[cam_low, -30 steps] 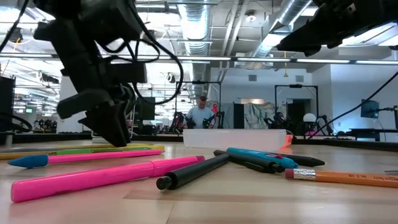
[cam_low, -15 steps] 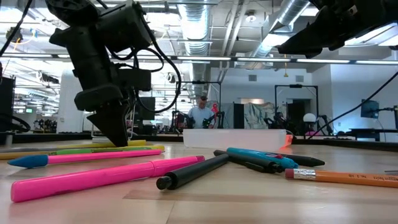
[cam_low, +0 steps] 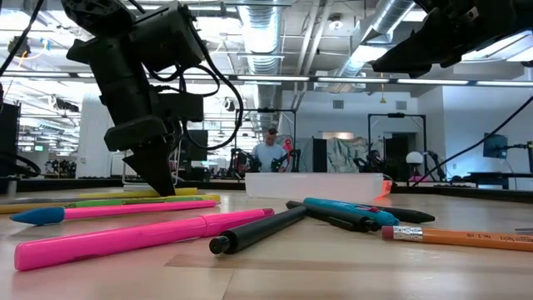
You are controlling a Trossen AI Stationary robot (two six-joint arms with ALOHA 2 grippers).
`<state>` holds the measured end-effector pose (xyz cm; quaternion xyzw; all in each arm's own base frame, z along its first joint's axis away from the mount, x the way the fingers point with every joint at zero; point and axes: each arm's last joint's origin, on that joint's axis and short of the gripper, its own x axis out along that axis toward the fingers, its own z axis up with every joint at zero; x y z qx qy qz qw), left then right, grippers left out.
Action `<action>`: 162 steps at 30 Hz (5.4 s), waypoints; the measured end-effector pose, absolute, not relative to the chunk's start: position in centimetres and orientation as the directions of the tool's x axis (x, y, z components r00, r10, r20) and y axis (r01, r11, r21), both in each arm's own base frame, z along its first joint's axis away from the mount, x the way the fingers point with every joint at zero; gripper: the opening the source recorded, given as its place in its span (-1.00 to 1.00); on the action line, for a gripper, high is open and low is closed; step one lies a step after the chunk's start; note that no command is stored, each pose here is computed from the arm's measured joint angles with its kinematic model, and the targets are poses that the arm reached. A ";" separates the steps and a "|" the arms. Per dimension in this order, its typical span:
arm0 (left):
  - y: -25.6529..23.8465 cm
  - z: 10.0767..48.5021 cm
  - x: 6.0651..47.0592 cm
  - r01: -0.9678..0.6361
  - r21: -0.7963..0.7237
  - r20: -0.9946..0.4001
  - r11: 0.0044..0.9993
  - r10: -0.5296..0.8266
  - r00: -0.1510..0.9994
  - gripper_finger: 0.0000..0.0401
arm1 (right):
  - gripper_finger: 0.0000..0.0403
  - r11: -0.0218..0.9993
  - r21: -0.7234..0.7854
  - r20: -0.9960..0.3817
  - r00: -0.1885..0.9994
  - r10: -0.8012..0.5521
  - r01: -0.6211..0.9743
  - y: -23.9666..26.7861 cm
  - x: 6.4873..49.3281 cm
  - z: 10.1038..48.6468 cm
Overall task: Pick & place school supplies into a supply box
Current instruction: Put the left yellow pen into the supply box, then put the green scissors into the supply box
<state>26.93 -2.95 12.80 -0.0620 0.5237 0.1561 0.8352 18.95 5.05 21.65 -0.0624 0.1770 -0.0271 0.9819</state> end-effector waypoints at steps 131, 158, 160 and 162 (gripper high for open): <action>-13.4 20.2 28.8 -0.023 0.409 -0.650 0.912 0.308 0.695 -0.01 | -0.57 0.991 0.033 -0.940 0.341 -0.014 0.132 16.5 9.6 15.6; -13.6 20.4 29.1 -0.021 0.406 -0.631 0.914 0.297 0.717 -0.01 | -0.33 0.995 -0.022 -0.947 0.317 -0.053 0.100 17.3 9.8 14.0; -13.6 20.4 29.1 -0.025 0.402 -0.631 0.915 0.296 0.717 -0.01 | -0.22 0.994 -0.032 -0.948 0.312 -0.062 0.100 17.3 9.9 13.8; -13.6 20.4 29.0 -0.024 0.401 -0.631 0.916 0.295 0.717 -0.01 | -0.11 0.994 -0.035 -0.949 0.310 -0.065 0.100 17.3 10.0 13.8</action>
